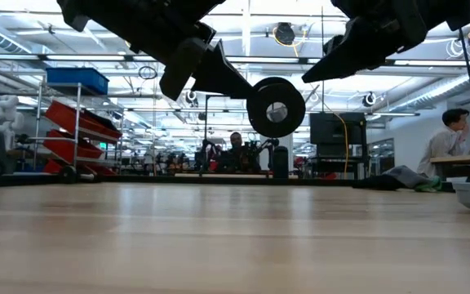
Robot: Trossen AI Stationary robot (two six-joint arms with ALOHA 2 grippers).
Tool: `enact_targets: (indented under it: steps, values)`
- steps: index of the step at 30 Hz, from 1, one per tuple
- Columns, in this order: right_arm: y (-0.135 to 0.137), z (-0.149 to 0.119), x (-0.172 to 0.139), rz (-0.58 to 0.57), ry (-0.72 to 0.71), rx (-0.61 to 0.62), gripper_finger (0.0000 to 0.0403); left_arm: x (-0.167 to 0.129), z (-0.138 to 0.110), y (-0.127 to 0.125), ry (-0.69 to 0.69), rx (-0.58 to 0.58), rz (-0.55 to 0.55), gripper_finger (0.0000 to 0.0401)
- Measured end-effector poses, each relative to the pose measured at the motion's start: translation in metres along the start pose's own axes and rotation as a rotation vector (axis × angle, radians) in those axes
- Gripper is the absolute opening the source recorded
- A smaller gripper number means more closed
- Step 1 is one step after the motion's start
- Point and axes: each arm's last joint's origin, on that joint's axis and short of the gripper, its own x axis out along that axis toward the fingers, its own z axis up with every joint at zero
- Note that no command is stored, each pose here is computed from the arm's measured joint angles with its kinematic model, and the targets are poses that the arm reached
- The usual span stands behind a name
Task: Coil cords
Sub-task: Uncoil the white cable wire from the spool
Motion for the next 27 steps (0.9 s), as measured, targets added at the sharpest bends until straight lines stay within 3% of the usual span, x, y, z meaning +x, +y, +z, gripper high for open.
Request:
enact_targets:
  steps: [27]
  values:
    - [0.004, -0.006, 0.016, -0.037, 0.025, -0.046, 0.0147, 0.000, 0.001, -0.001, -0.017, -0.029, -0.025, 0.0000]
